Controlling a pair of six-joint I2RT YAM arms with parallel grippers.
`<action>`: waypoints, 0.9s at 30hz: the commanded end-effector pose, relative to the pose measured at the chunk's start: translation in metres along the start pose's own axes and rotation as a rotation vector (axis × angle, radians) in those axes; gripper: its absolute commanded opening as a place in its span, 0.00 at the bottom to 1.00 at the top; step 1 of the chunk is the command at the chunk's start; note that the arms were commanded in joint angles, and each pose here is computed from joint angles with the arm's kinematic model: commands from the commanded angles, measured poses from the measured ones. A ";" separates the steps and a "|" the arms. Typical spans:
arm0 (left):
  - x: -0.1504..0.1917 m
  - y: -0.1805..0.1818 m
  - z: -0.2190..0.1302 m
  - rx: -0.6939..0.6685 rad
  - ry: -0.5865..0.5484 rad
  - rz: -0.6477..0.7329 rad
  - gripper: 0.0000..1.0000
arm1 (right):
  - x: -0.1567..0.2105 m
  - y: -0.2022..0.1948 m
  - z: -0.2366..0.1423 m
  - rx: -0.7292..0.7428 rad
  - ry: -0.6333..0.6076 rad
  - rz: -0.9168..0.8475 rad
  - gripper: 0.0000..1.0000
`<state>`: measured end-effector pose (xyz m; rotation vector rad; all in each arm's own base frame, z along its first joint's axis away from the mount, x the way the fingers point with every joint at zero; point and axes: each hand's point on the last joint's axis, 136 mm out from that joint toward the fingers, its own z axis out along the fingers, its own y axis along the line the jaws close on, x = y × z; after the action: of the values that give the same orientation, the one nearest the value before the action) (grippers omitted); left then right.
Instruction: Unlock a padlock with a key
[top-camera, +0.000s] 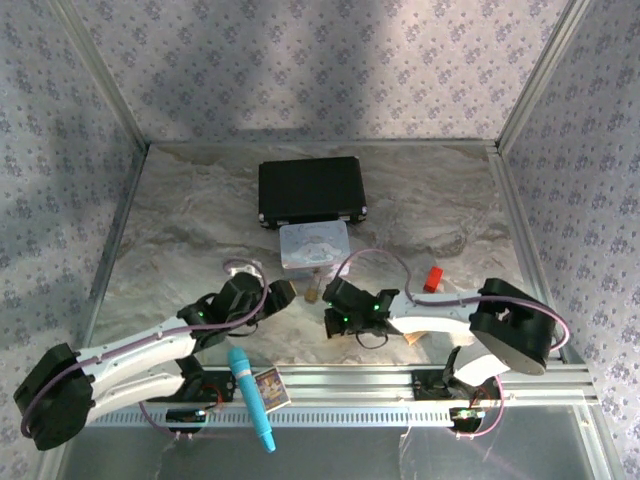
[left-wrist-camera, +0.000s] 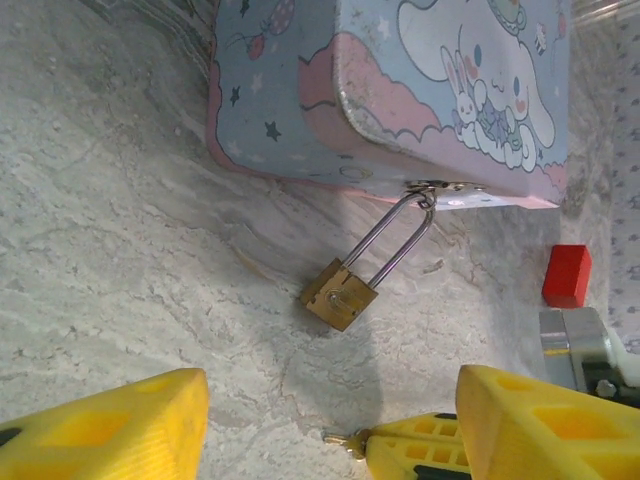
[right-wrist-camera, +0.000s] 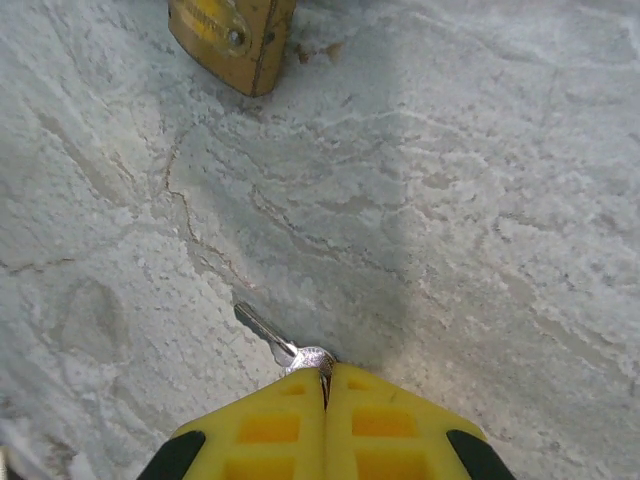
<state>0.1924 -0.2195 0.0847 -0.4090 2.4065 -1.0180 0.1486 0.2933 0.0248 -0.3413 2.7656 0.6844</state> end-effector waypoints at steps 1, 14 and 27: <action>-0.011 -0.033 -0.006 0.139 -0.067 -0.017 0.64 | -0.009 0.020 -0.010 -0.155 -0.019 0.056 0.01; -0.007 -0.045 -0.005 0.226 -0.152 -0.235 0.60 | -0.054 0.059 -0.043 -0.381 -0.156 0.127 0.01; 0.010 -0.051 0.007 0.188 -0.102 -0.258 0.28 | -0.073 0.071 -0.054 -0.441 -0.224 0.157 0.01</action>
<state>0.1870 -0.2543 0.0987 -0.6786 2.2331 -1.2417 0.1811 0.3353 0.1075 -0.1355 2.4725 1.2439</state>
